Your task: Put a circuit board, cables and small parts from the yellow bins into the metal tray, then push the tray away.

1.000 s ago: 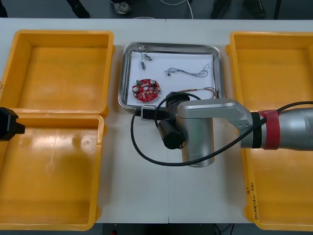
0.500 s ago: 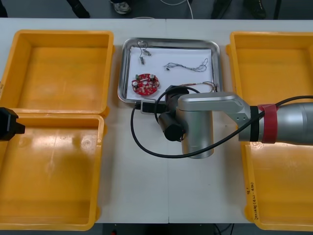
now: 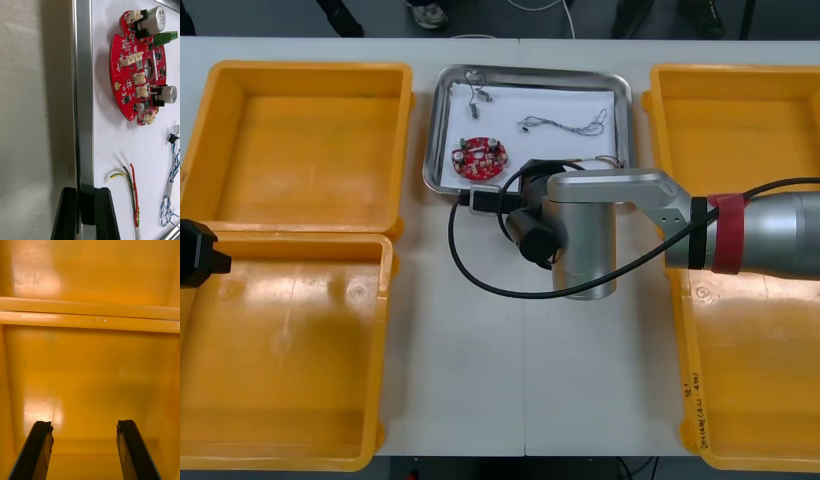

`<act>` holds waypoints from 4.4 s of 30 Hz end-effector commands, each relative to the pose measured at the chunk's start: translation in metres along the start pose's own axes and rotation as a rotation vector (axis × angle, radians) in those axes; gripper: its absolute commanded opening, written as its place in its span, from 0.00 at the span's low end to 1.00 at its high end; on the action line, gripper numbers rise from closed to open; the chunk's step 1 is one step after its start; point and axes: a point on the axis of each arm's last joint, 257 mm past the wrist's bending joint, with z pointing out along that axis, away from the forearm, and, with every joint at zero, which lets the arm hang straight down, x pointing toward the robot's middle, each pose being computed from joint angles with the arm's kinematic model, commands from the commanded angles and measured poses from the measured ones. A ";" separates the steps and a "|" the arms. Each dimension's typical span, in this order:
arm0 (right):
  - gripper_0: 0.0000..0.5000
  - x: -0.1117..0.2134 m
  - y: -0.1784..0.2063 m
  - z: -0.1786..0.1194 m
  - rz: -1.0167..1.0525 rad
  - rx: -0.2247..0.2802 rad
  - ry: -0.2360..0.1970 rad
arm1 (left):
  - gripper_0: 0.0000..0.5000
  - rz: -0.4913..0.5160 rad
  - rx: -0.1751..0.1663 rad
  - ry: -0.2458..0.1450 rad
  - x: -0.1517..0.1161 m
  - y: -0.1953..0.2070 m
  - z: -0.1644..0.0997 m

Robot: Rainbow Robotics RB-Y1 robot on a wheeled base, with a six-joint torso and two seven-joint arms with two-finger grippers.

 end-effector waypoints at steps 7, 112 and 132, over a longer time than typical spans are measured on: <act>0.00 -0.029 -0.035 0.000 -0.004 0.044 -0.061 | 1.00 0.093 -0.036 -0.015 0.000 0.011 -0.011; 1.00 0.020 -0.023 -0.151 0.469 -0.232 0.154 | 1.00 0.093 -0.036 -0.015 0.000 0.011 -0.011; 1.00 0.204 -0.054 -0.229 1.108 -0.160 0.293 | 1.00 0.093 -0.036 -0.015 0.000 0.011 -0.011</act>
